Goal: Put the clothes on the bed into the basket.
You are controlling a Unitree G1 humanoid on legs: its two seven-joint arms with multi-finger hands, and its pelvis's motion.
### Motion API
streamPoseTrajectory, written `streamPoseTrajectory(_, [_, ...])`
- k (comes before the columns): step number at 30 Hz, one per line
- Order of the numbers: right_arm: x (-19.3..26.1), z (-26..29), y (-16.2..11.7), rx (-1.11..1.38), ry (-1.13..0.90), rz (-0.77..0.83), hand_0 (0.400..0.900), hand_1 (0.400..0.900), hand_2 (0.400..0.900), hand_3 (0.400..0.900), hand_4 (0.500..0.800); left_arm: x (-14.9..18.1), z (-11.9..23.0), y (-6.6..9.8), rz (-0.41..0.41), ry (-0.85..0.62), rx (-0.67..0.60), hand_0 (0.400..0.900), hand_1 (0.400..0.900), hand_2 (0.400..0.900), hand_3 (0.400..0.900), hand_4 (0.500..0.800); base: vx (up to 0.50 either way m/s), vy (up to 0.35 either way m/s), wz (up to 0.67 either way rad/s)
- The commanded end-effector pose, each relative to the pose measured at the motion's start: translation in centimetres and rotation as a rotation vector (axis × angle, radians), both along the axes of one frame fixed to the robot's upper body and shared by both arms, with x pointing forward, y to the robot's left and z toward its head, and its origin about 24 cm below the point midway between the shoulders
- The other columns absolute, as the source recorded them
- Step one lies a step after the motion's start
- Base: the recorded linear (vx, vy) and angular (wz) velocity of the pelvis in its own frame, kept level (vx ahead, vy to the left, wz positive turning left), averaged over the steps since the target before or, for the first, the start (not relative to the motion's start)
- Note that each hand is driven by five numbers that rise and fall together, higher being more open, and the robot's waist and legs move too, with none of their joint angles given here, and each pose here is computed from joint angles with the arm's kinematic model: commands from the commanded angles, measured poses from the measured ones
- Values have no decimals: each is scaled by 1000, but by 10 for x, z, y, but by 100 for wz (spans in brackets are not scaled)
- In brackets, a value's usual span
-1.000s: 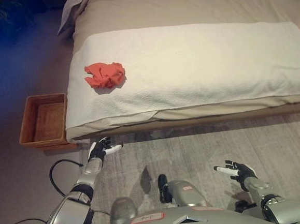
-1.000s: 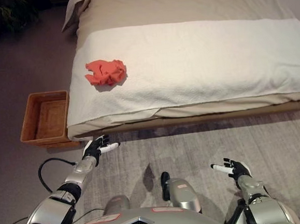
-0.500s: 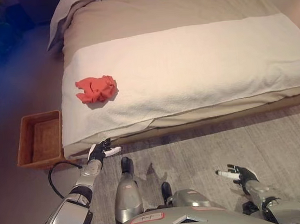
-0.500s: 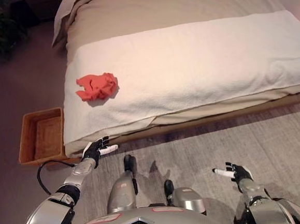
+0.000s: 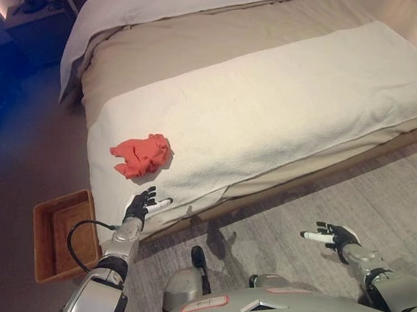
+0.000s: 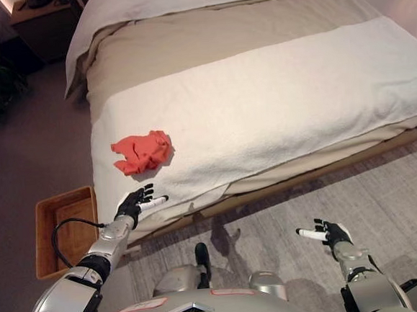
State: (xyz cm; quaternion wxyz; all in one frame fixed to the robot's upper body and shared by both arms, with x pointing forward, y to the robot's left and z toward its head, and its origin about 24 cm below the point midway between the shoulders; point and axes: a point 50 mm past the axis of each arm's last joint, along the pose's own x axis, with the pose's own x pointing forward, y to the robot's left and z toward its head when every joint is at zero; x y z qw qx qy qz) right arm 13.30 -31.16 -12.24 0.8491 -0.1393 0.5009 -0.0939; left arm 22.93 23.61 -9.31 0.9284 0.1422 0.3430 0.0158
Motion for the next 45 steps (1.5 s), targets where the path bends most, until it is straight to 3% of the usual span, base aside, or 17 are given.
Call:
streamPoseTrajectory(1, [8,15,-22,-70,-51,-4,900,900,900,900,800,46,46,-4,-86,-239,19,900,900,900,900,800,78,251,22])
streamPoseTrajectory(5, [4,14,-23,-70,-37,-10,900,900,900,900,800,52,51,-8,-125,-248,38,900,900,900,900,800,113,231,22])
streamPoseTrajectory(16, [-28,5,-28,-60,52,-88,900,900,900,900,800,50,38,-5,-99,-174,67,900,900,900,900,800,276,-21,48])
streamPoseTrajectory(22, [-36,2,-25,-42,69,-79,900,900,900,900,800,48,33,-16,-172,-143,96,900,900,900,900,800,184,-48,56])
streamPoseTrajectory(26, [-16,7,-24,-62,28,-33,900,900,900,900,800,68,51,-11,-215,-172,268,900,900,900,900,800,-10,-119,6])
streamPoseTrajectory(30, [19,25,-31,-122,-102,-31,900,900,900,900,800,113,97,-18,-258,-329,579,900,900,900,900,800,-166,-133,38])
streamPoseTrajectory(34, [23,27,-32,-130,-138,-72,900,900,900,900,800,139,132,-43,-261,-490,653,900,900,900,900,800,-141,-71,49])
streamPoseTrajectory(37, [17,23,-29,-126,-122,-83,900,900,900,900,800,147,152,-48,-256,-602,715,900,900,900,900,800,-1,-42,-7])
streamPoseTrajectory(40, [8,17,-26,-114,-95,-96,900,900,900,900,800,148,160,-47,-265,-645,777,900,900,900,900,800,33,-16,-20])
streamPoseTrajectory(45, [-8,10,-24,-101,-38,-104,900,900,900,900,800,146,162,-25,-267,-606,983,900,900,900,900,800,64,-9,-19])
